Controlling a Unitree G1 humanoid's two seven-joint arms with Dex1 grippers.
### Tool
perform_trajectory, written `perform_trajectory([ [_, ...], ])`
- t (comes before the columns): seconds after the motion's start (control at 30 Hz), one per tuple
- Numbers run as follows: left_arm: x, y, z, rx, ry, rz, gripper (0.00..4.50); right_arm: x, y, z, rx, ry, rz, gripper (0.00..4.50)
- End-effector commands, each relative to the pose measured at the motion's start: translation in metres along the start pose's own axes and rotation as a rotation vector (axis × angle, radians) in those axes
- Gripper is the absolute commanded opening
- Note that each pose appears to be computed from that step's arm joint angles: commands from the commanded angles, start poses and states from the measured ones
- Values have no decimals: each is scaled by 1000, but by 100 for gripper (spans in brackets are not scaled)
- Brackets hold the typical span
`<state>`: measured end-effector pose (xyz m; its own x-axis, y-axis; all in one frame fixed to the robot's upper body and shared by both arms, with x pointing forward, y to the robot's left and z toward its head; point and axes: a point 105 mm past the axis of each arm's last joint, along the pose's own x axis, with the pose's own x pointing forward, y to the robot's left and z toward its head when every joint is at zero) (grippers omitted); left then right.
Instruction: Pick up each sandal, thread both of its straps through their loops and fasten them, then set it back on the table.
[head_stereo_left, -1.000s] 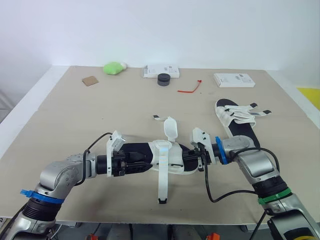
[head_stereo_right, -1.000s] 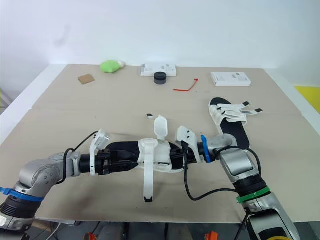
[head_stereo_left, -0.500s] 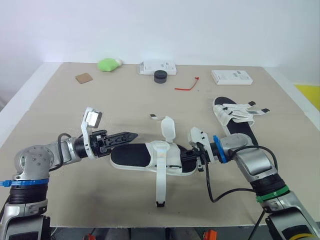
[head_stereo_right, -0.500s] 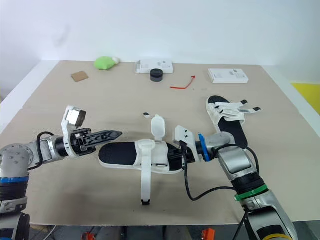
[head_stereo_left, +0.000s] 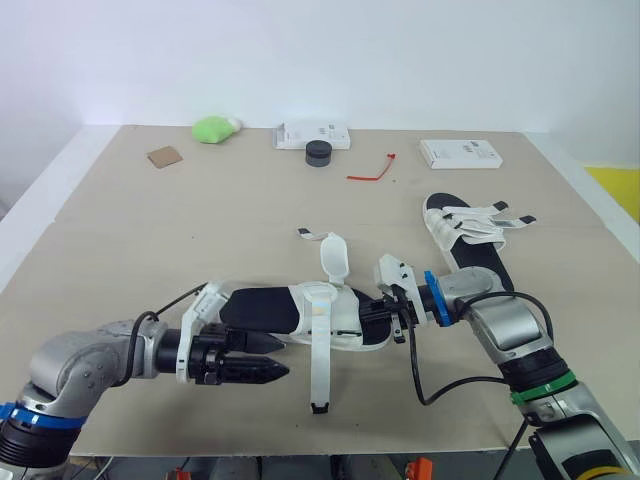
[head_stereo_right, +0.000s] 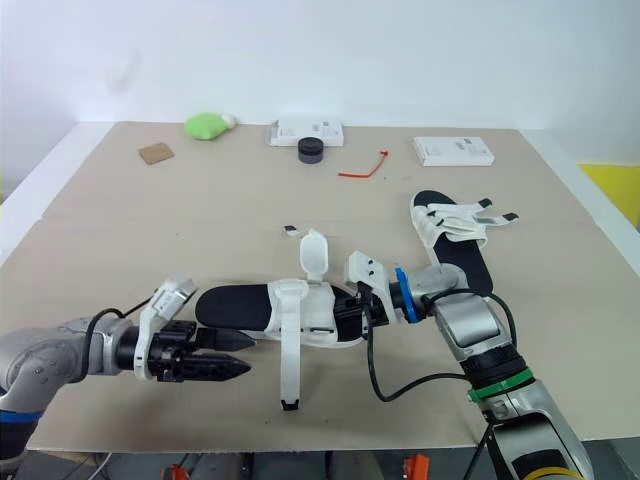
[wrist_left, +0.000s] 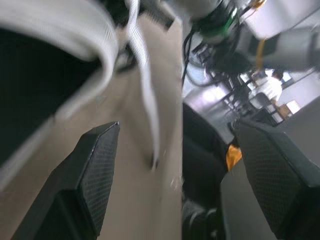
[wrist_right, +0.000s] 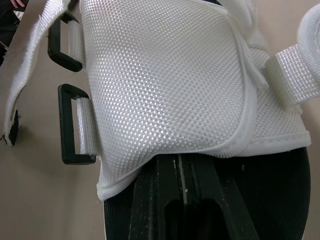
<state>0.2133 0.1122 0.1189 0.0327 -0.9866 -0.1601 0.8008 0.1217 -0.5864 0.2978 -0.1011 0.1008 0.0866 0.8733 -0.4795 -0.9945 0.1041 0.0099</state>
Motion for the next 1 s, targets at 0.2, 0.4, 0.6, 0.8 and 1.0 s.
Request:
perform_trajectory([
  [0.2,19,13,-20,-38,60,50,378,11,10,-35,101,101,30,0],
  [0.4,39,19,-9,-83,14,29,378,11,10,-34,101,101,27,0],
  [0.6,56,26,6,-94,-15,27,378,11,10,-34,100,100,24,0],
  [0.8,58,24,2,-110,21,10,215,10,11,-35,104,100,17,0],
  [1.0,51,22,8,-119,-1,9,1,9,10,-35,108,98,11,0],
])
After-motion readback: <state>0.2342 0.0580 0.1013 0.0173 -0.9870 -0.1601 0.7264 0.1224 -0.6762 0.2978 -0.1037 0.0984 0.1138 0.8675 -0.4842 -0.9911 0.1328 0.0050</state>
